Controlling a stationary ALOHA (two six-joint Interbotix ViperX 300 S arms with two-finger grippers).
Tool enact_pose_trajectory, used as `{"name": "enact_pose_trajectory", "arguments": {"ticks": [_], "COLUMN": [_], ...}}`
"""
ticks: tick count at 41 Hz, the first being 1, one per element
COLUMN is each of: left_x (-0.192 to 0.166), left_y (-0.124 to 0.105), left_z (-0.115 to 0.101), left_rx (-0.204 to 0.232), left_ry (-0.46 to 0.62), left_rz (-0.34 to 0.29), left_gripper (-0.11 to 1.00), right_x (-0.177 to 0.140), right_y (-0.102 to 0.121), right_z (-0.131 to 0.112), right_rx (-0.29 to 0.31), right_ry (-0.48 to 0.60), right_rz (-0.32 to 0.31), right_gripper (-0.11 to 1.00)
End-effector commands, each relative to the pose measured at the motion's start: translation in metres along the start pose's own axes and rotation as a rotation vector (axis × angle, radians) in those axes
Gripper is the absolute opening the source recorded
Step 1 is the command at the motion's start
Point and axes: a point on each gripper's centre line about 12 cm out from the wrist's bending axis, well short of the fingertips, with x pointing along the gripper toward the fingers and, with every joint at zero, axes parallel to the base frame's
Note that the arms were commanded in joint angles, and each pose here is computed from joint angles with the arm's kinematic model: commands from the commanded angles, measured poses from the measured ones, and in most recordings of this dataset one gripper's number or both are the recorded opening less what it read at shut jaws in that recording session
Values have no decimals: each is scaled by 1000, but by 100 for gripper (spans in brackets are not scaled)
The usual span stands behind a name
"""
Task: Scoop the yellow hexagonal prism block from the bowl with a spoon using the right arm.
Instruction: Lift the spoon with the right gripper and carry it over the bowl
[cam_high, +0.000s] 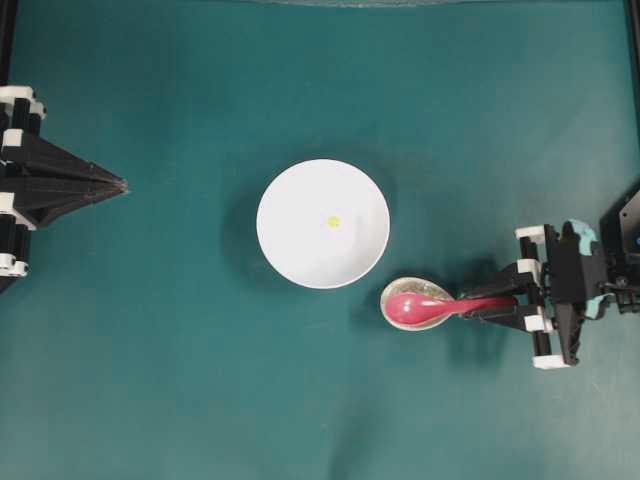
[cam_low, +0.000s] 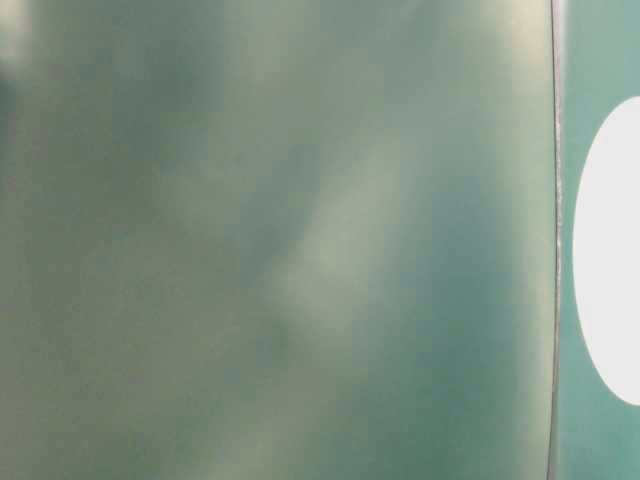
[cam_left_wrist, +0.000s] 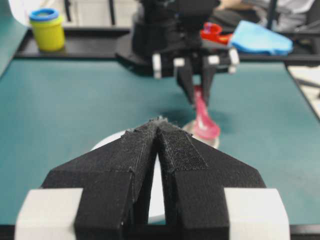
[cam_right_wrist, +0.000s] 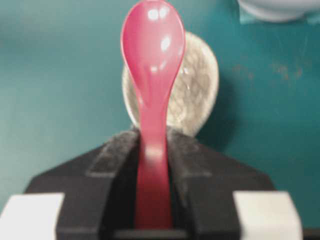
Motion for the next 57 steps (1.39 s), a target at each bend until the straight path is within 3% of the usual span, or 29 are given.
{"name": "enact_pose_trajectory", "arguments": {"ticks": [1,10,17,27,39,49,57], "left_x": [3,3,3,3,3,3,3], "left_y": [0,0,0,0,0,0,0], "left_z": [10,10,10,10,10,10,10], "left_rx": [0,0,0,0,1,1,1], "left_ry": [-23,-21,-23,-23,-21,-23,-23], "left_rz": [-2,-2,-2,-2,-2,-2,-2], "left_gripper": [3,3,3,3,3,3,3], "right_x": [-2,-8,-8,-8,-9,-15,-16], "right_y": [1,-4,-11,-36,-63,-81,-87], "right_z": [17,40,74,115,151,167,173], "right_rx": [36,62,54,12,71,124,67], "right_ry": [-44,-42,-24,95,209,298,398], "right_rz": [6,8,3,-23,-44,-54,-47], "right_gripper": [22,22,22,22,22,22,22]}}
